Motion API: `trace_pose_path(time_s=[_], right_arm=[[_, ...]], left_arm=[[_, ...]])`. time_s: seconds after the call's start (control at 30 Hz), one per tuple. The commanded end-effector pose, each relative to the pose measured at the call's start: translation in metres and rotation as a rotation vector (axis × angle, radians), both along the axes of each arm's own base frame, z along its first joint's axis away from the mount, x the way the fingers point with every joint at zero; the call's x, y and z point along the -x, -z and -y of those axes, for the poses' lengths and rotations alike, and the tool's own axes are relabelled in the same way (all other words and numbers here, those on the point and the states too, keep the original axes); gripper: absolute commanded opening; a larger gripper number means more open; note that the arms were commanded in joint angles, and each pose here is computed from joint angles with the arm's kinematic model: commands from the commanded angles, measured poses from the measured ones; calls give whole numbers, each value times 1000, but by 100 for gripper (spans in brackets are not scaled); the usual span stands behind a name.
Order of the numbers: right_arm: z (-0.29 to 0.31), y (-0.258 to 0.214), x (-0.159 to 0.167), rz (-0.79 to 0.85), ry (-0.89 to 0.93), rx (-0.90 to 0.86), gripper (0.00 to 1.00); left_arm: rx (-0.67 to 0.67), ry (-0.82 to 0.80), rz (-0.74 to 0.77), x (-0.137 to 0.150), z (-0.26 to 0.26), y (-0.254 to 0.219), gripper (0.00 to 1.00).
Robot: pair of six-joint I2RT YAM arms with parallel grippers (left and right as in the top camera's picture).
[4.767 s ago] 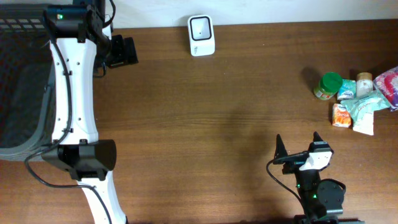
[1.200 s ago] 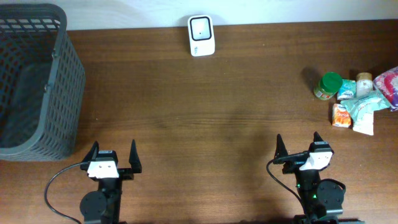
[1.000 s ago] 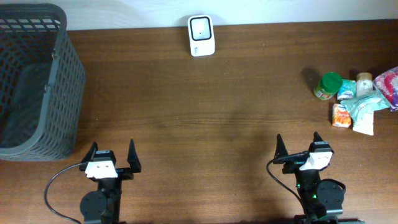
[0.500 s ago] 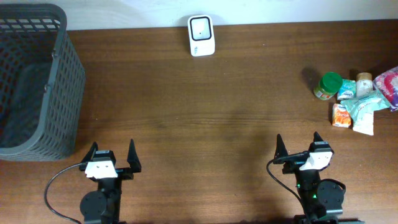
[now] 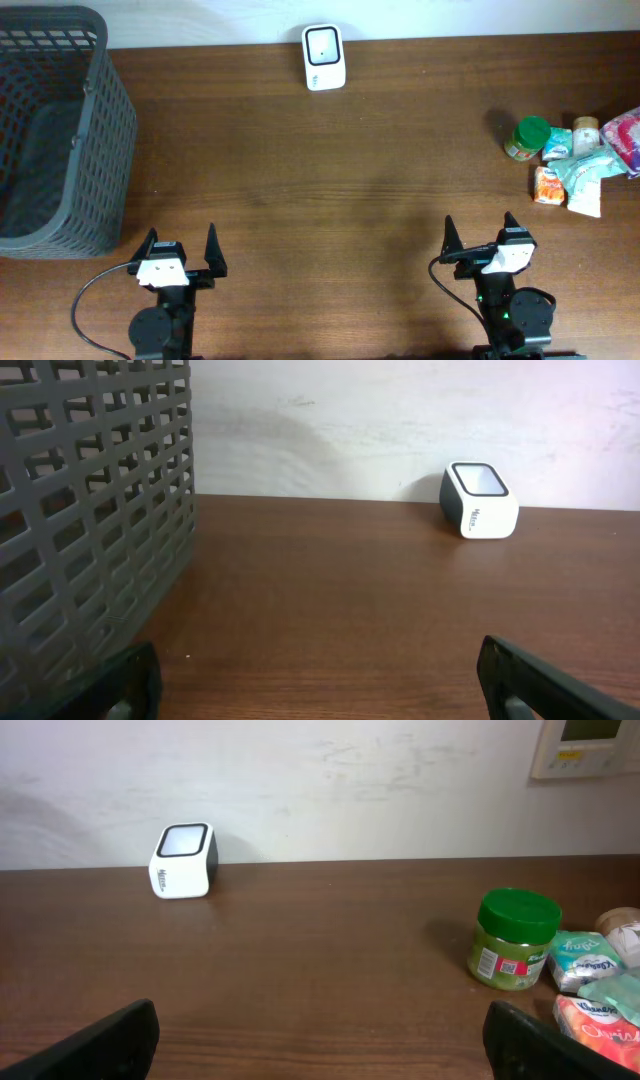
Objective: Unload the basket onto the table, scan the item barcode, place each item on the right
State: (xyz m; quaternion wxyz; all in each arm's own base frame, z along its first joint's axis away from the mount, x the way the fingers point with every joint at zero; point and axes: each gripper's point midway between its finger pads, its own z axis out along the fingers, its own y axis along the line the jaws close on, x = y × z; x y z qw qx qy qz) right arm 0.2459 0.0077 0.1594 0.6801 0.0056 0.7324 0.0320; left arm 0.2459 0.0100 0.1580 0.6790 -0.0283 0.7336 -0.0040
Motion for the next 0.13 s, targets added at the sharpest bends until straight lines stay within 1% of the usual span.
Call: trace_pose_path(time_s=[0.0, 0.1], right_arm=[[-1, 3, 0, -3, -1, -7, 99], [-1, 3, 0, -3, -1, -7, 99]], left_arm=[[5, -1, -1, 0, 0, 2, 99], [5, -1, -1, 0, 0, 2, 99]])
